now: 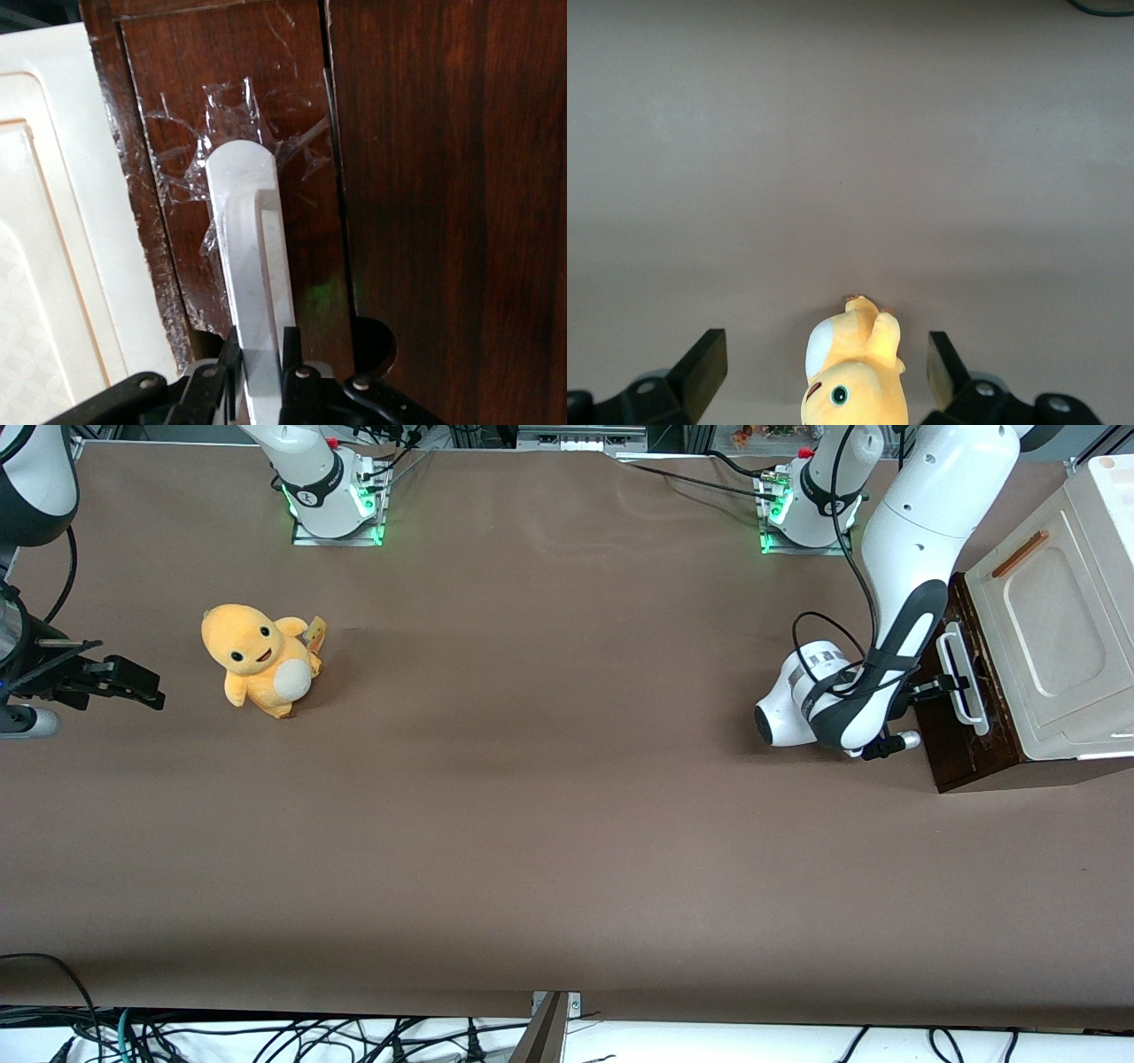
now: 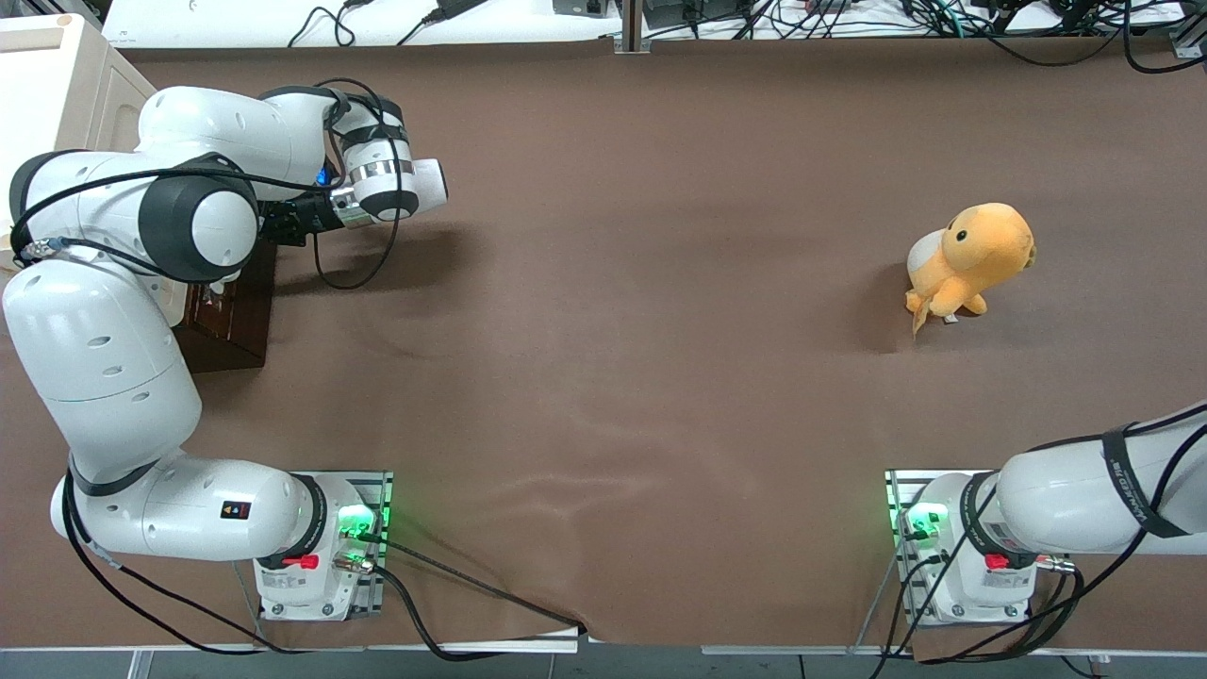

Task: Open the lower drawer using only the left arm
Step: 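Pull the handle with the left gripper, sliding the drawer outward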

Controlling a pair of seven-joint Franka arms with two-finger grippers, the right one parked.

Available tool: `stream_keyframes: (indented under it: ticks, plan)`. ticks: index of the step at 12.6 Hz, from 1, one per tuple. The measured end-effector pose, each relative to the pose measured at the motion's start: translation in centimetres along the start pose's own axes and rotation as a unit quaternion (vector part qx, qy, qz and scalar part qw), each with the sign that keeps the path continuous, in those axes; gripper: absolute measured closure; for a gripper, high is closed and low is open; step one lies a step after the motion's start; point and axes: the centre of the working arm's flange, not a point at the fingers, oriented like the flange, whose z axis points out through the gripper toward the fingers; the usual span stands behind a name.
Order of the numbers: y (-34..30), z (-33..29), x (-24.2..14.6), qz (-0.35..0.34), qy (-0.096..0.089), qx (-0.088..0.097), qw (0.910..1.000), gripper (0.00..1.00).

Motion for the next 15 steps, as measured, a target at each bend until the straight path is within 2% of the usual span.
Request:
stream_keyframes:
  ticks: [11,15]
  plan:
    - [-0.2,-1.4,-0.1,-0.006,0.001,-0.011,0.9999,0.8]
    - [-0.8,-2.9,0.1,-0.015,-0.012,-0.03,0.9994,0.81]
